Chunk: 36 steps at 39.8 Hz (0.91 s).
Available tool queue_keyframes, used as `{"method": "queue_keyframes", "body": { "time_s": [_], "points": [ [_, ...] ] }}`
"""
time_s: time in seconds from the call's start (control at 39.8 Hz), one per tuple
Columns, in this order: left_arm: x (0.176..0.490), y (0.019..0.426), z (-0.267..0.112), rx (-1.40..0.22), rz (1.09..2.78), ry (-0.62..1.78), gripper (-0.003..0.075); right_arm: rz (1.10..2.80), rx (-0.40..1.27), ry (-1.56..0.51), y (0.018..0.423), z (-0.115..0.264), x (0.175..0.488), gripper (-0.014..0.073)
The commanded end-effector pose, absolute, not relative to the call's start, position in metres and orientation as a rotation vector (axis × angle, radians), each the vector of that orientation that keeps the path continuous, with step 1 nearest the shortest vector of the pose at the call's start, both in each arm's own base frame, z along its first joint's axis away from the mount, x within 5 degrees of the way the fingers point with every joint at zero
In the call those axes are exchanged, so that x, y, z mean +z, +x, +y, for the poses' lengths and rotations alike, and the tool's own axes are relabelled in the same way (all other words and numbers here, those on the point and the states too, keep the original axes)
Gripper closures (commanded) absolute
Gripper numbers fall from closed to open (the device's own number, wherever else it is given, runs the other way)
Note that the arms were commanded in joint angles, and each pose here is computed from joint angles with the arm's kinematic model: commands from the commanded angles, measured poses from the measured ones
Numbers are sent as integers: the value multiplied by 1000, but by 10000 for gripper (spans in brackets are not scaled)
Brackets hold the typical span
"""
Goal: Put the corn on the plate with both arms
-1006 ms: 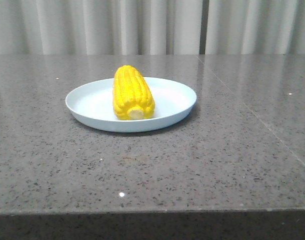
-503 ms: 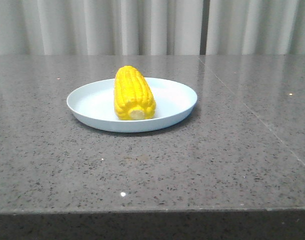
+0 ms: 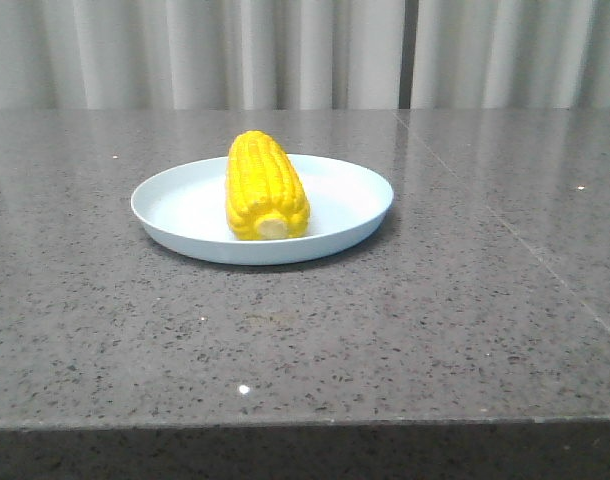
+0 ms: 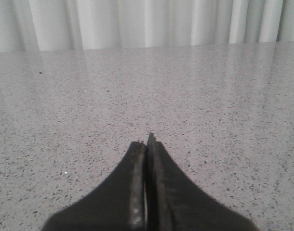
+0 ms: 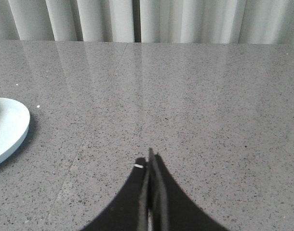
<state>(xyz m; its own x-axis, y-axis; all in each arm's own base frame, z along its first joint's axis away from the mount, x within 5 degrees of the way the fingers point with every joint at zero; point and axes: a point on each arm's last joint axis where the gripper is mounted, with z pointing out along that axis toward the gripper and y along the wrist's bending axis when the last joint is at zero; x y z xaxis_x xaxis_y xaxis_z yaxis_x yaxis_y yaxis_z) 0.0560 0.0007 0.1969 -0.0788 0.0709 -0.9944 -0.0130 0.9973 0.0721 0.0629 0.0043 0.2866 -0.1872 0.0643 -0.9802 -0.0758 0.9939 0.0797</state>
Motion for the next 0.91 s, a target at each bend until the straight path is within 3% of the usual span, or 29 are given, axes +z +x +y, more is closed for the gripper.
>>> {"method": "queue_keyframes", "body": {
  "time_s": [0.0, 0.88],
  "points": [
    [204, 55, 1, 76, 1552, 37, 741, 1664, 113, -25, 64, 4, 301, 657],
    [204, 55, 1, 76, 1552, 37, 741, 1665, 107, -31, 65, 4, 297, 657]
  ]
}}
